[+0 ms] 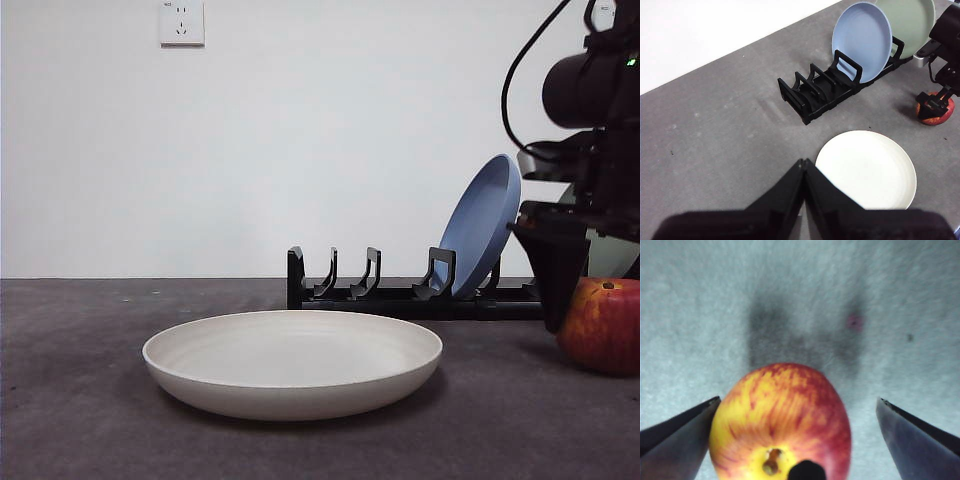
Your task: Take the yellow plate from the plate rack,put the plate on the table,take the apple from the table,put the apple in the plate
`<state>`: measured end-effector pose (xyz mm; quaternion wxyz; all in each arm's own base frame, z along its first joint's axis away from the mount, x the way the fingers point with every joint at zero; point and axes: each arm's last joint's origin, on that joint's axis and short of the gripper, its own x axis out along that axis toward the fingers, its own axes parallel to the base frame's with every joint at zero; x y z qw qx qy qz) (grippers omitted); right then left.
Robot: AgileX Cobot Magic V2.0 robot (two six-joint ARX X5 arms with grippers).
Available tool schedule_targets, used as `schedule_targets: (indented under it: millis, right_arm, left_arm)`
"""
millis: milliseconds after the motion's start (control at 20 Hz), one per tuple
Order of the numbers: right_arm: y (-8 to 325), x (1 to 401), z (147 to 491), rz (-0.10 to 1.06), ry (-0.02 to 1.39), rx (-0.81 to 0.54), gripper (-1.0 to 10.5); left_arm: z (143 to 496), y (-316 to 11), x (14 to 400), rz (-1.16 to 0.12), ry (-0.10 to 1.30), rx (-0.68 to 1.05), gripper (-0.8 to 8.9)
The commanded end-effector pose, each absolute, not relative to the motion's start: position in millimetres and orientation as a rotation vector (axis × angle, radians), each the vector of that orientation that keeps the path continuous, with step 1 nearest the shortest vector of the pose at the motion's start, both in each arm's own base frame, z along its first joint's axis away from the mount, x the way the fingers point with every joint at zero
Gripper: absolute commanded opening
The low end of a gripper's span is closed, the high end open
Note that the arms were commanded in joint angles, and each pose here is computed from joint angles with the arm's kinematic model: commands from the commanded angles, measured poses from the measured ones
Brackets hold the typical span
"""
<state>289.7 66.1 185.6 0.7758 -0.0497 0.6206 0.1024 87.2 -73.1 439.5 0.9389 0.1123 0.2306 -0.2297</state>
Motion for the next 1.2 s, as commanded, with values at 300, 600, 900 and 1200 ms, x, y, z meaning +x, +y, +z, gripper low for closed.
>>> schedule_targets:
  millis: [300, 600, 900, 1200]
  right_arm:
    - [72.7, 289.4, 183.2, 0.263, 1.356, -0.083, -0.1]
    - [74.0, 289.8, 220.9, 0.274, 1.215, -0.067, -0.1]
    - [115.8, 291.6, 312.7, 0.426, 0.930, -0.036, -0.1]
    - [187.5, 273.6, 317.5, 0.612, 0.834, -0.094, -0.1]
  left_arm:
    - [438.7, -73.6, 88.2, -0.462, 0.475, 0.221, -0.08]
    - [438.6, -74.2, 87.9, -0.487, 0.480, 0.215, -0.08]
    - [438.6, -74.2, 87.7, -0.492, 0.478, 0.222, -0.08]
    - [438.6, -74.9, 87.3, -0.524, 0.479, 0.230, -0.08]
